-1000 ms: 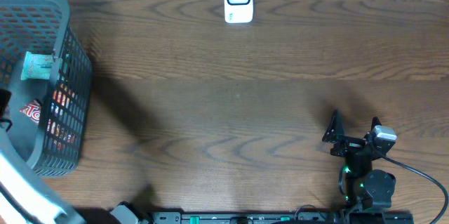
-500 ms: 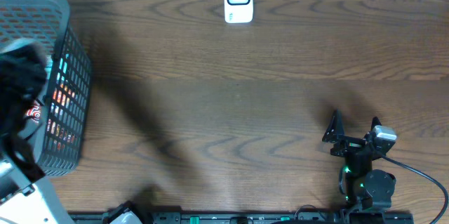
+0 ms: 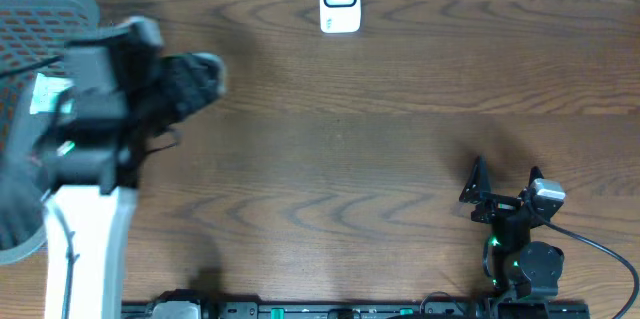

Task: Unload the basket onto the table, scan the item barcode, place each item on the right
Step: 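Lift the jar out and place it on the table near the scanner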

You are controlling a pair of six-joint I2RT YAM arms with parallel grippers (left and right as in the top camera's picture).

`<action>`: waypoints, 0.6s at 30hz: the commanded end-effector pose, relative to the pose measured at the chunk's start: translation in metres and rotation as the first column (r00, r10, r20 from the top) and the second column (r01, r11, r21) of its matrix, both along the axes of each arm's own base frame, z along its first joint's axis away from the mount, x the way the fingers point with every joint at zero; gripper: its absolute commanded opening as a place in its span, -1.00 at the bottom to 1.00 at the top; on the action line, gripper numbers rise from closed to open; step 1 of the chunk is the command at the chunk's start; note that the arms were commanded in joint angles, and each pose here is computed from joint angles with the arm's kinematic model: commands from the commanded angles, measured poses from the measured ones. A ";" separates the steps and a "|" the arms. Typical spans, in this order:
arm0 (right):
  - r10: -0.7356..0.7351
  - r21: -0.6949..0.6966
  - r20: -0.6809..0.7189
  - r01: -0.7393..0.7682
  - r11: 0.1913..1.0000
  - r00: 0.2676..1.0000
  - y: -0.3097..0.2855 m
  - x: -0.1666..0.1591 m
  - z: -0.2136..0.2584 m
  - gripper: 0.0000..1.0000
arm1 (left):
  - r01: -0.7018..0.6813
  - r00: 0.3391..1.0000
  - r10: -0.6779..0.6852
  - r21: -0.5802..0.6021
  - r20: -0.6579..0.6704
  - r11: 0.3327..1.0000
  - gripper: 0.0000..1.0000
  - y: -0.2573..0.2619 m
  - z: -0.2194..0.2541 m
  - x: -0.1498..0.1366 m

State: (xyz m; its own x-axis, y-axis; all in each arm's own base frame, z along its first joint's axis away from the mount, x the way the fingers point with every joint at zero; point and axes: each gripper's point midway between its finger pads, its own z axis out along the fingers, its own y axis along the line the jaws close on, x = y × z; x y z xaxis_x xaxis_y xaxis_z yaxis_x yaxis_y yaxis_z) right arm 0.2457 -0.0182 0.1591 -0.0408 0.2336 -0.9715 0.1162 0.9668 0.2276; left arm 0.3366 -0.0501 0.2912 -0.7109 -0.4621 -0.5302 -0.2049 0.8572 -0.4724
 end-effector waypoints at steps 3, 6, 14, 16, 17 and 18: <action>0.013 0.001 0.000 -0.013 1.000 1.000 0.003 0.000 -0.001 0.98 | -0.059 0.987 0.075 0.115 -0.141 0.992 0.18 -0.025 -0.054 0.021; 0.013 0.001 0.000 -0.013 1.000 1.000 0.003 0.000 -0.001 0.99 | -0.078 0.968 0.111 0.150 -0.226 0.986 0.18 -0.043 -0.090 0.030; 0.013 0.001 0.000 -0.013 1.000 1.000 0.003 0.000 -0.001 0.99 | -0.168 0.906 0.228 0.191 -0.357 0.967 0.18 -0.080 -0.179 0.053; 0.013 0.001 0.000 -0.013 1.000 1.000 0.003 0.000 -0.001 0.99 | -0.188 0.893 0.248 0.189 -0.377 0.964 0.20 -0.088 -0.195 0.056; 0.013 0.001 0.000 -0.013 1.000 1.000 0.003 0.000 -0.001 0.98 | -0.183 0.893 0.244 0.190 -0.379 0.965 0.21 -0.091 -0.202 0.059; 0.013 0.001 0.000 -0.013 1.000 1.000 0.003 0.000 -0.001 0.99 | -0.175 0.893 0.239 0.193 -0.382 0.965 0.27 -0.096 -0.209 0.061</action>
State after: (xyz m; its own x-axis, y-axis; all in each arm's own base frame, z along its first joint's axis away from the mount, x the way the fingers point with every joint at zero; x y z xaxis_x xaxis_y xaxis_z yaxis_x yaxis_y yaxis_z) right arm 0.2457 -0.0182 0.1590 -0.0413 0.2336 -0.9714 0.1159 0.9668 0.2276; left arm 0.3933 -0.1442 0.0916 -0.8143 -0.5058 -0.2847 -0.4700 0.8624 -0.1879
